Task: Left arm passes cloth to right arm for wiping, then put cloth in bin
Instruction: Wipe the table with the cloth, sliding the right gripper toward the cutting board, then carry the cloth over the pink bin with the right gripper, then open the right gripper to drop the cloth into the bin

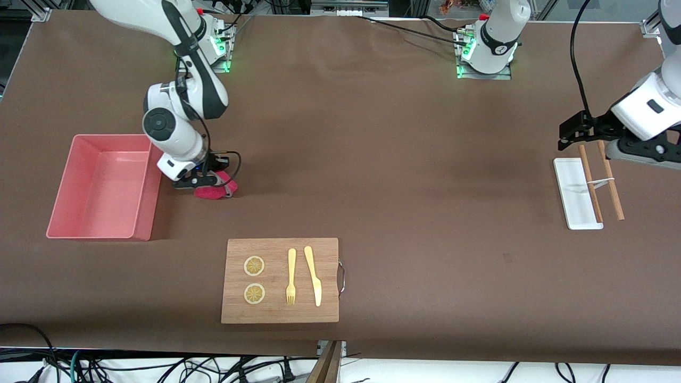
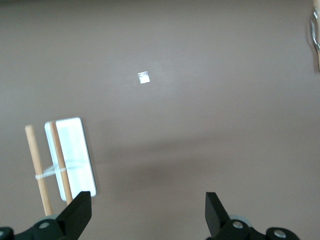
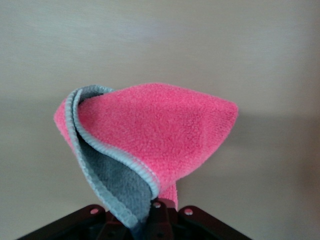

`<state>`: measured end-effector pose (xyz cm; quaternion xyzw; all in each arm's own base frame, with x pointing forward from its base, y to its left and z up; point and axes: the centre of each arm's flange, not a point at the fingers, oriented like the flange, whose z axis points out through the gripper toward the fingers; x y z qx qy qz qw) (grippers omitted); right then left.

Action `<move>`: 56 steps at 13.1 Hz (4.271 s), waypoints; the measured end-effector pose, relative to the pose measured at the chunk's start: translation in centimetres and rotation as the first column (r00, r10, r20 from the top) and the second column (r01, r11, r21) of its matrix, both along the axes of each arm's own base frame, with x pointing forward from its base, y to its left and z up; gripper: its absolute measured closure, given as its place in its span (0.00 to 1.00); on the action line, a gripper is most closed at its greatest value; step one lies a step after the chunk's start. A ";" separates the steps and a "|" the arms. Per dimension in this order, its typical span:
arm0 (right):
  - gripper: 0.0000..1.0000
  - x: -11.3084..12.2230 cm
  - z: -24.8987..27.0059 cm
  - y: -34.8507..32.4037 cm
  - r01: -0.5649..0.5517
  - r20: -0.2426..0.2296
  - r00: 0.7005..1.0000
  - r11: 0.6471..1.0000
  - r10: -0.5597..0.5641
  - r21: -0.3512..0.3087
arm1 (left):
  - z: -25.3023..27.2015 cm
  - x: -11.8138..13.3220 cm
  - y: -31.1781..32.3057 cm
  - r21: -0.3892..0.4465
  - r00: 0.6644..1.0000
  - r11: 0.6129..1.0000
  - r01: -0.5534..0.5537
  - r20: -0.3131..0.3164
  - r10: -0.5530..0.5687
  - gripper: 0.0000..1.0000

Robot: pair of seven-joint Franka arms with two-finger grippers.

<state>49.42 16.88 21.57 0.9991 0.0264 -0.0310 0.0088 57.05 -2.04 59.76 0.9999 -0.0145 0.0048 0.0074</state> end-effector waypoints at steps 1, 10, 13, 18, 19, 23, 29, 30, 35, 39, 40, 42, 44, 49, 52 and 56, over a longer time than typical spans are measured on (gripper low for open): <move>0.96 -0.4 0.2 2.1 0.033 0.004 0.999 0.999 -0.033 0.009 | 0.4 -0.3 0.9 -0.001 0.998 0.998 -0.066 0.006 0.066 0.00; 0.96 -2.3 1.6 22.5 0.338 0.026 0.940 0.937 -0.341 0.083 | -2.0 -0.9 3.0 0.003 0.989 0.990 -0.144 -0.044 0.144 0.00; 0.96 -1.1 3.1 24.3 0.376 0.005 0.926 0.923 -0.377 0.082 | -2.0 -0.9 2.3 0.003 0.990 0.991 -0.134 -0.044 0.134 0.00; 0.96 1.9 2.3 19.3 0.355 -0.014 0.935 0.934 -0.355 0.034 | -2.0 -0.9 1.5 0.003 0.992 0.993 -0.120 -0.045 0.120 0.00; 0.96 2.9 1.9 17.1 0.338 -0.027 0.941 0.941 -0.338 0.014 | -2.0 -0.9 1.5 0.003 0.992 0.993 -0.120 -0.045 0.120 0.00; 0.96 6.4 0.6 8.0 0.251 -0.066 0.966 0.968 -0.251 -0.004 | -2.0 -0.9 1.1 0.003 0.993 0.994 -0.113 -0.045 0.113 0.00; 0.96 8.1 0.4 -5.1 0.075 -0.094 0.993 0.997 -0.072 0.028 | -2.0 -0.9 0.9 0.003 0.993 0.994 -0.111 -0.046 0.111 0.00; 0.96 8.5 0.6 -7.9 0.038 -0.089 0.995 0.999 -0.035 0.035 | -2.0 -0.9 0.9 0.003 0.993 0.994 -0.111 -0.046 0.111 0.00; 0.96 8.9 2.8 -16.7 -0.079 -0.111 0.990 0.996 0.083 0.043 | -2.0 -0.9 0.9 0.003 0.993 0.994 -0.111 -0.046 0.111 0.00; 0.96 9.2 10.1 -18.4 -0.059 -0.176 0.982 0.996 0.071 0.073 | -2.0 -0.9 0.9 0.003 0.993 0.994 -0.111 -0.046 0.111 0.00; 0.96 9.2 12.2 -19.2 -0.061 -0.180 0.981 0.995 0.075 0.081 | -2.0 -0.9 0.9 0.003 0.993 0.994 -0.111 -0.046 0.111 0.00; 0.96 9.1 15.8 -21.0 -0.090 -0.185 0.977 0.993 0.103 0.077 | -2.0 -0.9 0.9 0.003 0.993 0.994 -0.111 -0.046 0.111 0.00; 0.96 8.9 17.6 -23.7 -0.131 -0.187 0.973 0.990 0.138 0.049 | -2.0 -0.9 0.9 0.003 0.993 0.994 -0.111 -0.046 0.111 0.00; 0.96 7.2 15.0 -28.7 -0.164 -0.184 0.969 0.986 0.167 0.034 | -2.0 -0.9 0.9 0.003 0.993 0.994 -0.111 -0.046 0.111 0.00; 0.96 6.2 12.8 -29.6 -0.173 -0.170 0.970 0.985 0.175 0.030 | -2.0 -0.9 0.9 0.003 0.993 0.994 -0.111 -0.046 0.111 0.00; 0.59 6.5 14.6 -29.1 -0.144 -0.161 0.976 0.989 0.147 0.027 | -2.0 -0.9 0.9 0.003 0.993 0.994 -0.111 -0.046 0.111 0.00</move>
